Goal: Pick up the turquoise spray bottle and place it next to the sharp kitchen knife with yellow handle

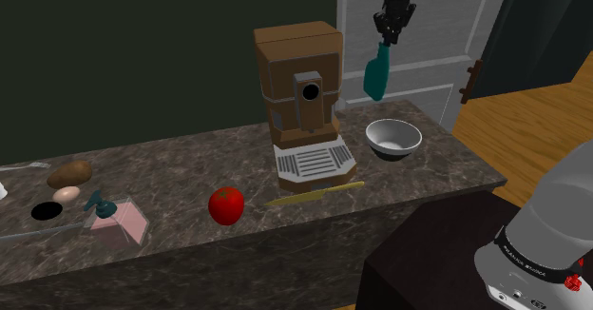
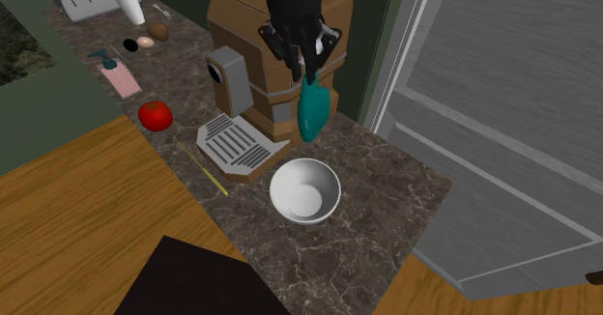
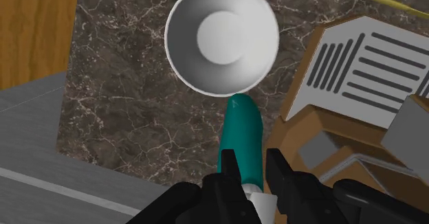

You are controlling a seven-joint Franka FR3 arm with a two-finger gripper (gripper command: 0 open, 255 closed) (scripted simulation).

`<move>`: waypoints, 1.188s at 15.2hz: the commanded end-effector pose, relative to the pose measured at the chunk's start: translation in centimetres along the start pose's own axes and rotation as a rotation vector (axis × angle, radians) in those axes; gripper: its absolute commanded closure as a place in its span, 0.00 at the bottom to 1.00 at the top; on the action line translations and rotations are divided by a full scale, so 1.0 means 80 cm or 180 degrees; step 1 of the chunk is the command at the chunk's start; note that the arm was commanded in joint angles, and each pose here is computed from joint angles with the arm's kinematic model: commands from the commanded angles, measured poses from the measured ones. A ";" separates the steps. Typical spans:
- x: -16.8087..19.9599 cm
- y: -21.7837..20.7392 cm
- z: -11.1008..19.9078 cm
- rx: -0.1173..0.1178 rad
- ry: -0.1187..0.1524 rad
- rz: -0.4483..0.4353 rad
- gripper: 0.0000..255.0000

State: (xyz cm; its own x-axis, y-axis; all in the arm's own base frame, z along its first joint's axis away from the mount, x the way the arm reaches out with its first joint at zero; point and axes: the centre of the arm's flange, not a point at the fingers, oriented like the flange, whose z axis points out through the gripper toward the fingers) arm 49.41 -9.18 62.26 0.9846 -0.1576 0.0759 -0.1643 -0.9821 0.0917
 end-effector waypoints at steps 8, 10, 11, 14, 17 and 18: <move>-0.101 -0.065 -0.087 -0.0001 -0.0002 0.0002 1.00; -0.123 -0.080 -0.107 -0.0001 -0.0002 0.0002 1.00; -0.135 -0.087 -0.116 -0.0001 -0.0002 0.0002 1.00; -0.169 -0.109 -0.145 -0.0001 -0.0002 0.0002 1.00; -0.187 -0.121 -0.154 -0.0001 -0.0002 0.0002 1.00; -0.187 -0.122 -0.147 -0.0001 -0.0002 0.0002 1.00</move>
State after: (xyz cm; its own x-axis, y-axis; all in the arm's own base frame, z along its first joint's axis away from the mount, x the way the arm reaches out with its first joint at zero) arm 35.67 3.82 72.24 0.9846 -0.1577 0.0759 -0.1644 -0.9821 0.0919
